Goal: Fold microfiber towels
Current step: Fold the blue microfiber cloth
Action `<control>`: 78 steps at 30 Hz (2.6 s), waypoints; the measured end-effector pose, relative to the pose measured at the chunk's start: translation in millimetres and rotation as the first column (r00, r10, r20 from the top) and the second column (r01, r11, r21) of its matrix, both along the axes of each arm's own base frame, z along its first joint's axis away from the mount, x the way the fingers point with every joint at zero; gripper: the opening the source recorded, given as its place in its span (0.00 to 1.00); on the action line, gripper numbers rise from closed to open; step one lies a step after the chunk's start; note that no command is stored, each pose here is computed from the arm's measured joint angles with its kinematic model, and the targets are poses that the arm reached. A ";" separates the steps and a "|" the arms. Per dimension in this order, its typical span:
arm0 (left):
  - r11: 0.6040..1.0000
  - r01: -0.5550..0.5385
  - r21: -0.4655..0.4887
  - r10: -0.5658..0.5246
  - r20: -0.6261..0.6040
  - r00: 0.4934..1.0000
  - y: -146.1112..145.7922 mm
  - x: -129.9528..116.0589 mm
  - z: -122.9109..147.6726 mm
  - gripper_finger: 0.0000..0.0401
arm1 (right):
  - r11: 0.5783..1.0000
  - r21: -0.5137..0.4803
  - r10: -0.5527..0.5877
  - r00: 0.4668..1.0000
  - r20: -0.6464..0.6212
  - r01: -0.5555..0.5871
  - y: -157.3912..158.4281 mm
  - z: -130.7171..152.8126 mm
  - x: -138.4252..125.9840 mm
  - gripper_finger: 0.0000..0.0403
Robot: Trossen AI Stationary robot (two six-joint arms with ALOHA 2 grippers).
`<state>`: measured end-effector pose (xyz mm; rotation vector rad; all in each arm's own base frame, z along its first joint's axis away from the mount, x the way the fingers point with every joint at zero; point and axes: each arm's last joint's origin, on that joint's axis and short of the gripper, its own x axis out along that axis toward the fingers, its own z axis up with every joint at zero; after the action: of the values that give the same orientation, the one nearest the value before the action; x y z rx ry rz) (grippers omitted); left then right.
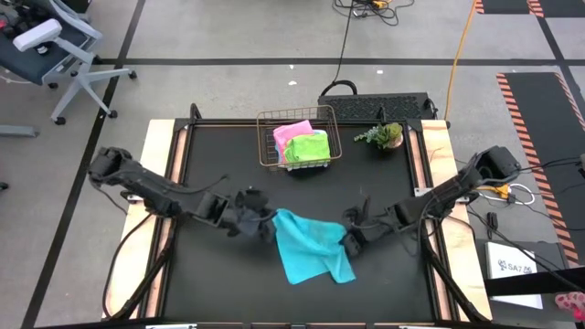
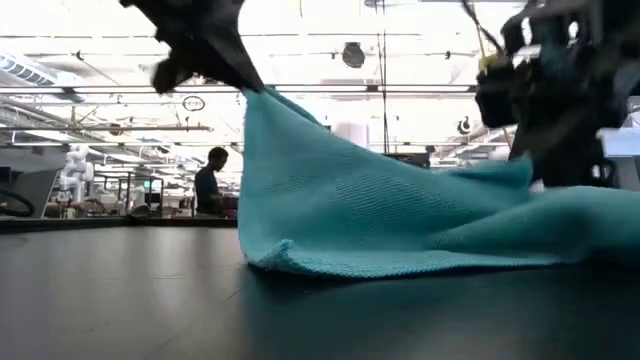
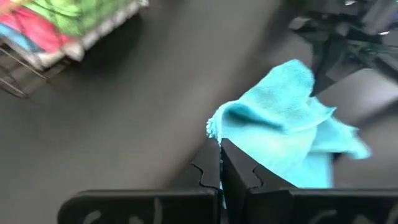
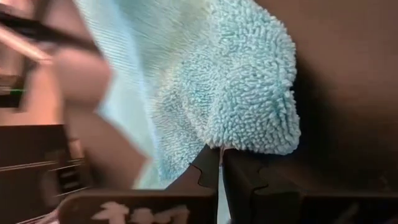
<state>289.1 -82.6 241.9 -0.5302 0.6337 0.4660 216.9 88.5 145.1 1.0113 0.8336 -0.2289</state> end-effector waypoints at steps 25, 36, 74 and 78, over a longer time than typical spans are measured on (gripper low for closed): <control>0.990 -0.036 0.137 0.055 -0.137 0.989 54.8 24.9 -27.9 0.12 | 0.979 -0.189 0.050 0.985 -0.165 -0.082 -38.5 -12.2 -3.4 0.09; 0.995 -0.003 -0.095 -0.012 -0.157 0.988 79.5 35.9 -43.4 0.24 | 0.983 -0.164 0.057 0.984 -0.169 -0.085 -37.8 -12.2 -3.6 0.10; 0.931 0.253 -0.264 -0.303 -0.171 0.937 -43.4 54.1 -132.8 0.01 | 0.973 -0.107 0.188 0.972 -0.141 -0.204 -37.7 -6.3 -4.4 0.10; 0.931 0.248 -0.269 -0.300 -0.175 0.938 -44.5 53.3 -133.5 0.01 | 0.965 -0.075 0.243 0.963 -0.112 -0.252 -37.6 3.9 -9.9 0.10</control>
<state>342.4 -127.1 108.4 -0.6160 0.9664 0.1785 207.0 50.9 149.0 0.8075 1.0254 -0.1027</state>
